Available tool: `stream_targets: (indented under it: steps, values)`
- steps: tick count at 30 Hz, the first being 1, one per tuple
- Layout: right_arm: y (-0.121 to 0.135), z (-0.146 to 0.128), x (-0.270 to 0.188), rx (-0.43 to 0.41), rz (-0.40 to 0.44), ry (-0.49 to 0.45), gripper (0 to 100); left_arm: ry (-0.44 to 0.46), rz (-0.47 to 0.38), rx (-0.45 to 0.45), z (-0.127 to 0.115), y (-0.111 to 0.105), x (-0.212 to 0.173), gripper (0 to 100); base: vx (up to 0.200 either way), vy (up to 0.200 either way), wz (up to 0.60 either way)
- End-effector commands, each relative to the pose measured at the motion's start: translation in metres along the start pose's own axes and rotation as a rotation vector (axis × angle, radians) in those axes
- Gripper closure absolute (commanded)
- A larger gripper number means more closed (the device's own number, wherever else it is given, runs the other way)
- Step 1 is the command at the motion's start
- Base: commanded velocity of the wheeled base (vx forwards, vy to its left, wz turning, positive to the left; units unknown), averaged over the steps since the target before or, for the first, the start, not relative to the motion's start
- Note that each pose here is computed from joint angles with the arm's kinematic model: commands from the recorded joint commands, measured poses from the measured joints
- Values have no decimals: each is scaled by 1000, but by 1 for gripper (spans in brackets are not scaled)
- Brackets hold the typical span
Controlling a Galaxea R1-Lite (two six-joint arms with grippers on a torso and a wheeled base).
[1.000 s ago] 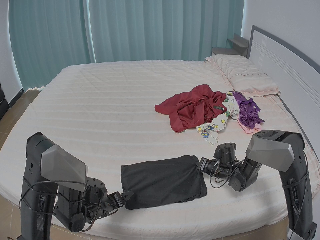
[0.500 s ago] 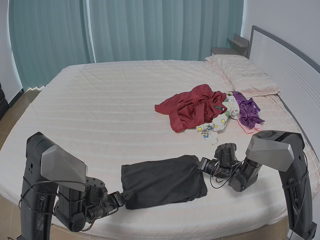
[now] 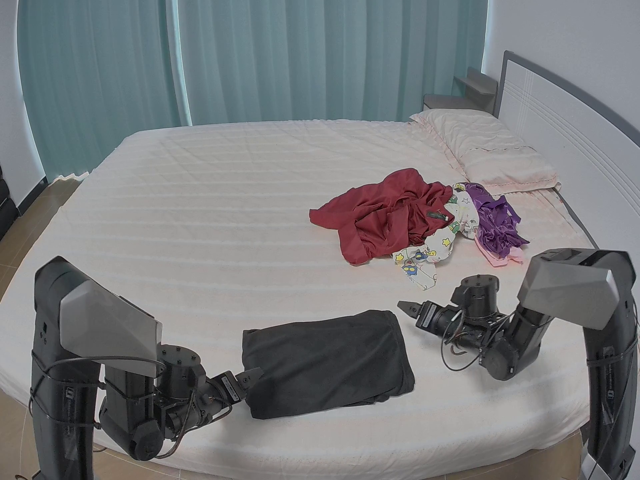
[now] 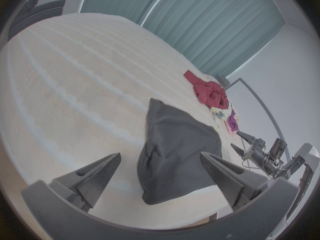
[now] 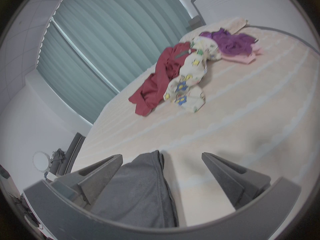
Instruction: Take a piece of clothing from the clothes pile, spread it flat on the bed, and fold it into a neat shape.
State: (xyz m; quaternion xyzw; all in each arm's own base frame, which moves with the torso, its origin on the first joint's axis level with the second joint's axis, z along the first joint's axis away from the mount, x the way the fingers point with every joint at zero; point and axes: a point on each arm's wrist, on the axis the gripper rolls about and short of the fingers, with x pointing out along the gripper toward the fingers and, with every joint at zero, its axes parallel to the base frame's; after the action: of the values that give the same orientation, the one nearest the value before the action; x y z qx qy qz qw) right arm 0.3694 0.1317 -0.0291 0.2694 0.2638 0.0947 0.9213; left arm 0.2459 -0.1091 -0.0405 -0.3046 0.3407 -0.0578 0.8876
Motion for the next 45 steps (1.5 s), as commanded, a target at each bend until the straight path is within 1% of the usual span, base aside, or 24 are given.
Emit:
stream_targets:
  steps: [1,2,4,5,7,9,10,11,13,14,16,20,22,23,24,26,29,31,34,35,36,40,43,45]
  values:
    - [1,53,-108,33,9,-193,0,-161,-59,13,30,-20,-47,0,0,0,0]
    - [0,56,-119,32,15,-219,0,-177,-45,13,30,-20,-52,0,0,0,0]
    - [-1,67,-151,20,36,-318,0,-275,-40,-4,40,-26,-71,0,0,0,0]
    - [-3,73,-170,3,37,-372,0,-336,-47,-13,46,-31,-84,0,0,0,0]
    - [-6,77,-196,-49,24,-428,0,-412,-73,-12,55,-35,-105,0,0,0,0]
    - [-6,79,-220,-124,4,-469,0,-482,-118,27,61,-40,-131,0,0,0,0]
    - [-6,79,-220,-124,4,-469,0,-482,-118,27,61,-40,-131,0,0,0,0]
    - [-2,77,-244,-179,8,-519,0,-553,-131,74,65,-43,-154,0,0,0,0]
    - [-2,76,-248,-184,10,-524,0,-564,-130,79,65,-43,-157,0,0,0,0]
    - [5,74,-274,-214,37,-581,0,-667,-118,76,70,-46,-180,0,0,0,0]
    - [6,68,-291,-232,44,-595,0,-720,-118,101,71,-46,-200,0,0,0,0]
    - [7,58,-313,-239,48,-606,0,-771,-58,168,66,-40,-228,0,0,0,0]
    - [9,56,-323,-237,56,-623,0,-813,-60,183,65,-38,-244,0,0,0,0]
    - [9,56,-323,-237,56,-623,0,-813,-60,183,65,-38,-244,0,0,0,0]
    - [10,53,-333,-241,66,-636,0,-842,-72,184,63,-37,-257,0,0,0,0]
    - [10,49,-343,-242,65,-636,0,-848,-58,183,59,-32,-266,0,0,0,0]
    - [8,33,-364,-251,63,-614,0,-845,3,191,45,-18,-281,0,0,0,0]
    - [6,27,-369,-254,60,-601,0,-842,11,199,41,-14,-286,0,0,0,0]
    - [-4,0,-388,-280,34,-529,0,-820,35,221,24,3,-300,0,0,0,0]
    - [-5,-2,-389,-281,33,-526,0,-820,39,220,24,3,-300,0,0,0,0]
    - [-9,-13,-399,-285,29,-522,0,-811,68,221,18,10,-301,0,0,0,0]
    - [-13,-27,-414,-299,33,-534,0,-845,98,206,14,15,-304,0,0,0,0]
    - [-22,-49,-428,-326,23,-526,0,-888,158,261,10,19,-309,0,0,0,0]
    - [-26,-55,-429,-350,3,-519,0,-907,180,281,8,20,-311,0,0,0,0]
